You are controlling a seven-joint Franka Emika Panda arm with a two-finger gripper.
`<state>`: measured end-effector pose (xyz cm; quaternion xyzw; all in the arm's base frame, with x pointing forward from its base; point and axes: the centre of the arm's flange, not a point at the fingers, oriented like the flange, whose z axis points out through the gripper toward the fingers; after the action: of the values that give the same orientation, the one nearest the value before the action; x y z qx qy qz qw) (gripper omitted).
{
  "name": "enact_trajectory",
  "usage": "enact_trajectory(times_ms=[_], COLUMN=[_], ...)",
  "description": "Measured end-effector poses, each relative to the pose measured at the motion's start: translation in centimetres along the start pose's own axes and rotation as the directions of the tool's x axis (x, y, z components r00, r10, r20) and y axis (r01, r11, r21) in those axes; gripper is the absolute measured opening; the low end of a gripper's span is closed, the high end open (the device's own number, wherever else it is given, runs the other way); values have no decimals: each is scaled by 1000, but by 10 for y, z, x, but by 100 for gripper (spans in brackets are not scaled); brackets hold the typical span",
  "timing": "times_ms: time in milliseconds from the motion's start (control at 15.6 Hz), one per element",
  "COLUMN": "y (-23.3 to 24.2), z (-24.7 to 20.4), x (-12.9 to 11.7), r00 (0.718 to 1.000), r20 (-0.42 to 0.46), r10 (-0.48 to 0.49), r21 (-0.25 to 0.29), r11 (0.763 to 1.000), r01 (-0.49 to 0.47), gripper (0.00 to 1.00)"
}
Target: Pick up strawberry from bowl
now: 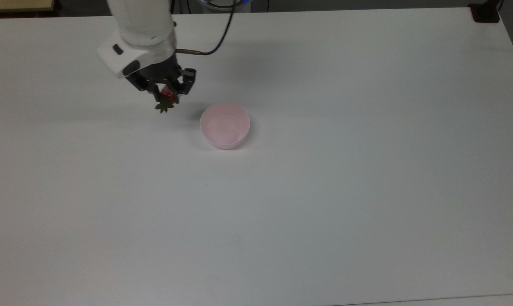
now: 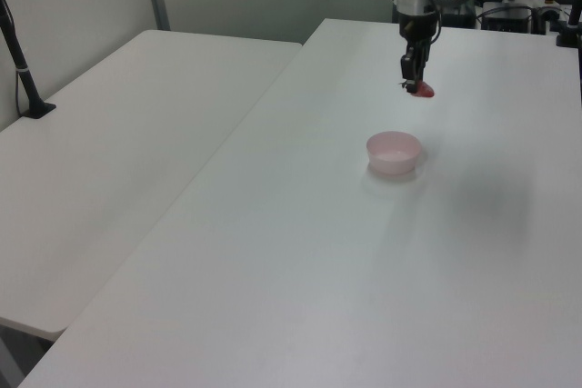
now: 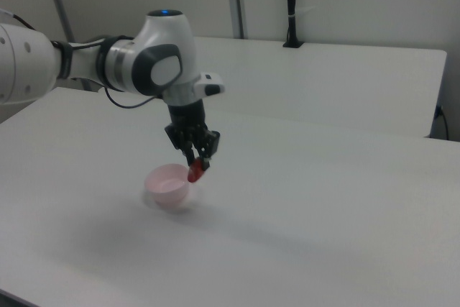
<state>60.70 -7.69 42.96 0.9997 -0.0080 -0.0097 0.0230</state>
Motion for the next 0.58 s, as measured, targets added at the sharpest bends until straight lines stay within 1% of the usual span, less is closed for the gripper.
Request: enact_trajectory(times_ms=[128, 320, 577], y=[22, 47, 51], z=[15, 47, 95], x=[-2, -1, 10], r00=[999, 996, 994], r20=[28, 76, 88], r10=[-36, -50, -60], r21=[-17, -34, -45], r11=[999, 998, 997], r01=[37, 53, 64], gripper=[40, 40, 40])
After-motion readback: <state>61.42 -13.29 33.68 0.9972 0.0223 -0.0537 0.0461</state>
